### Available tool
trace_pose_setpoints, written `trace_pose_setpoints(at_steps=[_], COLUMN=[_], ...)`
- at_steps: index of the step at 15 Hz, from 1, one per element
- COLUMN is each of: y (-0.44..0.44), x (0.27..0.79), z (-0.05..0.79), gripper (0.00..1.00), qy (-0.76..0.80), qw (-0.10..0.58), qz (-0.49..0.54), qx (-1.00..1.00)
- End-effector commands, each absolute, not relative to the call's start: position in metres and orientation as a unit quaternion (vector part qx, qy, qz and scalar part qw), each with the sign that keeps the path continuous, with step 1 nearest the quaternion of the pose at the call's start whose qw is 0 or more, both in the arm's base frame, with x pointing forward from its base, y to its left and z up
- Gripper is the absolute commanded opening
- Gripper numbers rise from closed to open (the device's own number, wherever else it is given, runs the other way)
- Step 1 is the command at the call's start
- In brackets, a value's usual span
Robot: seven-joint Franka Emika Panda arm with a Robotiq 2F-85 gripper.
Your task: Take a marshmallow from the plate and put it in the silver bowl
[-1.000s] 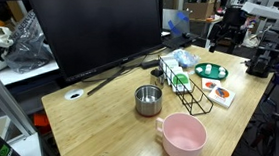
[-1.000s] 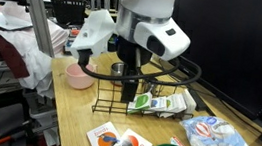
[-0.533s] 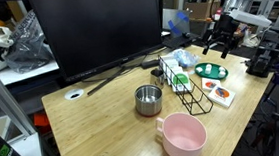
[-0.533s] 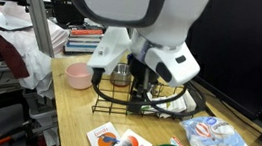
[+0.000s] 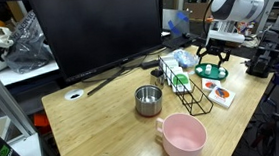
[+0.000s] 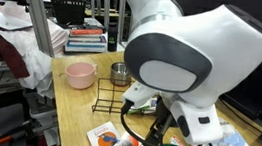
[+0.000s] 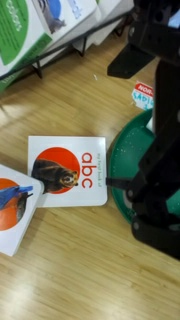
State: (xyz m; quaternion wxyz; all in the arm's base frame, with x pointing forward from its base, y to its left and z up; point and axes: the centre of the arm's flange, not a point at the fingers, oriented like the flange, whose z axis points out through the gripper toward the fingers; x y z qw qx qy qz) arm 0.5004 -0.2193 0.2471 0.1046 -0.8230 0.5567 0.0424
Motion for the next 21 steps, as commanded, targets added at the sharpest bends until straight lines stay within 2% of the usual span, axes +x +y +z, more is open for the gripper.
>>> trace_pose_setpoints(at_steps=[1, 2, 8, 21], y=[-0.240, -0.233, -0.239, -0.288], x=[0.515, 0.504, 0.510, 0.521], z=[0.236, 0.236, 0.232, 0.186], gripper=[1.00, 1.00, 1.00, 1.00], qy=[0.633, 0.602, 0.628, 0.730], qw=[0.099, 0.095, 0.091, 0.069], qz=[0.059, 0.049, 0.051, 0.053], qx=[-0.765, -0.791, -0.771, -0.678])
